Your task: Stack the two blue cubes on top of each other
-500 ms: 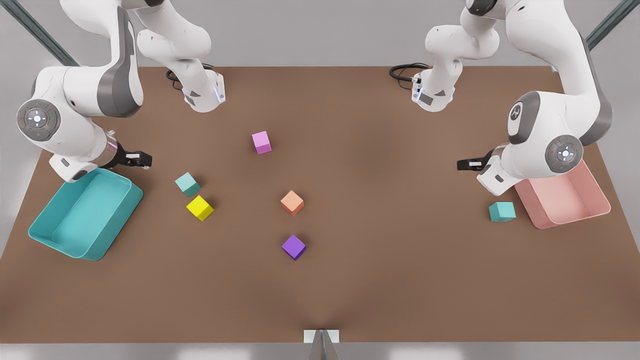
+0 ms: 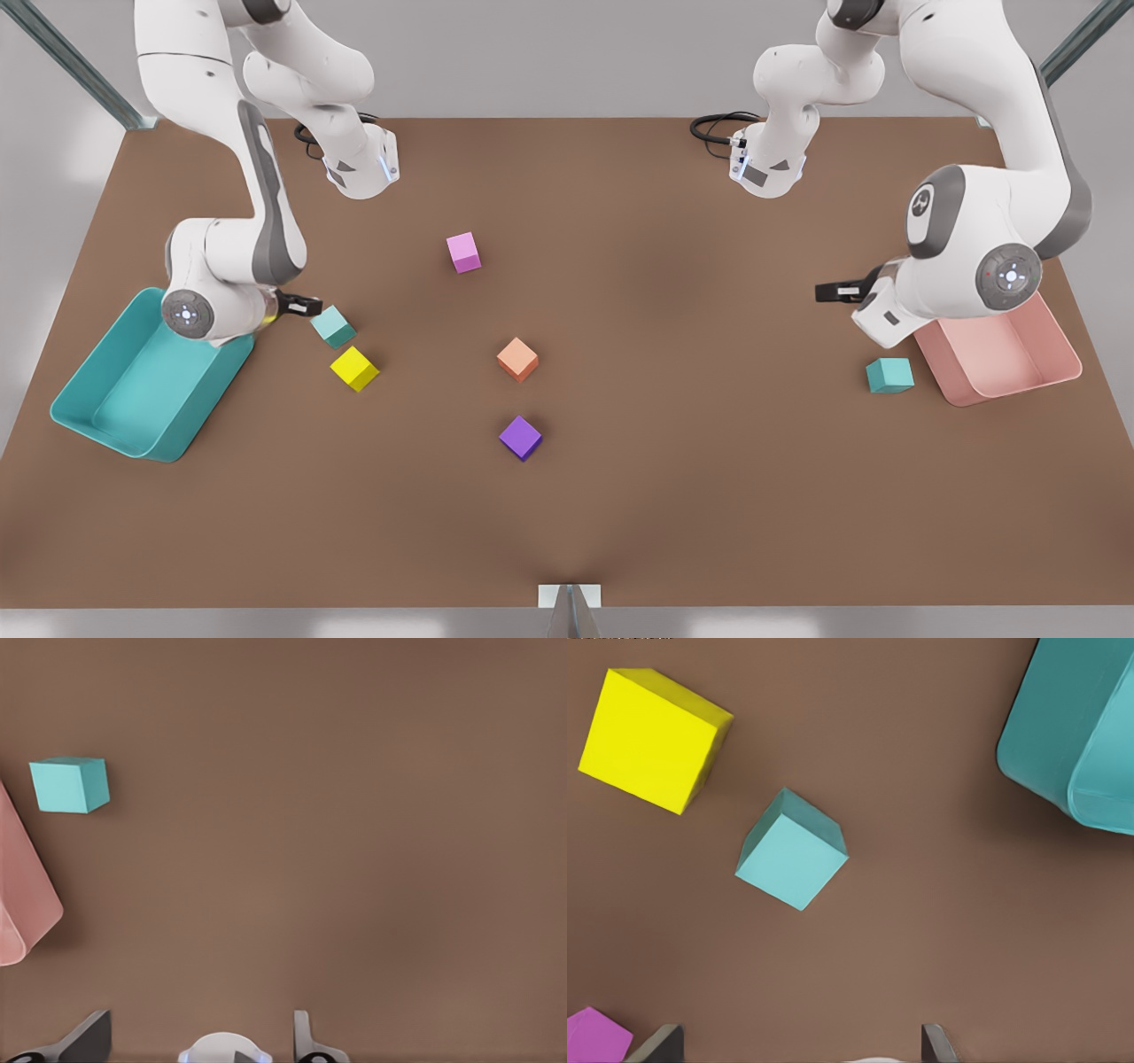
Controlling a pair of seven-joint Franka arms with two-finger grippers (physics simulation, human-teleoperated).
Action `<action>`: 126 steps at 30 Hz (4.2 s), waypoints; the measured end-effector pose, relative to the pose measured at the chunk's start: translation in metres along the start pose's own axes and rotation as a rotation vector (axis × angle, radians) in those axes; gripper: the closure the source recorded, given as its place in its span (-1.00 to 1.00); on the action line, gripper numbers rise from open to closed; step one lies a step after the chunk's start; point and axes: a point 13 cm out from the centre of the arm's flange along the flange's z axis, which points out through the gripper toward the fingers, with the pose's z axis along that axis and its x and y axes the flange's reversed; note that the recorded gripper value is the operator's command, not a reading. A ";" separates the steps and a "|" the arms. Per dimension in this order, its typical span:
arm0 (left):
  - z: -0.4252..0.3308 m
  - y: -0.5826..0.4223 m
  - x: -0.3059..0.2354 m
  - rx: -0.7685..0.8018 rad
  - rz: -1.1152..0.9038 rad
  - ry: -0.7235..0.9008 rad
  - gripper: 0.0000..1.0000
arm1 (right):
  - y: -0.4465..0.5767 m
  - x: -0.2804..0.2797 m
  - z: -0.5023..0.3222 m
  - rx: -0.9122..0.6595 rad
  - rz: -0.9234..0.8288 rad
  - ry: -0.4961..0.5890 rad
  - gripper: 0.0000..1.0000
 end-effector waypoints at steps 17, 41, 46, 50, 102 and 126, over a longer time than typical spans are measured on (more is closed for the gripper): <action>0.005 0.000 -0.002 -0.002 0.009 0.012 -1.00 | 0.010 -0.061 0.074 -0.198 0.528 -0.318 -1.00; -0.004 -0.012 0.003 -0.008 0.040 0.013 -1.00 | 0.026 -0.046 0.114 -0.159 0.597 -0.231 -0.99; 0.000 -0.013 0.001 -0.011 0.042 0.018 -1.00 | 0.026 -0.044 0.119 -0.153 0.554 -0.228 -0.99; -0.001 -0.011 0.002 -0.003 0.038 0.020 -1.00 | 0.027 -0.043 0.127 -0.142 0.517 -0.218 -0.99; 0.032 0.081 -0.046 0.038 -0.120 -0.021 -1.00 | 0.480 0.061 0.036 -0.379 -0.013 -0.330 -0.45; 0.242 0.226 -0.163 0.006 0.001 -0.137 -1.00 | 0.607 0.012 0.056 -0.520 0.518 -0.392 -0.99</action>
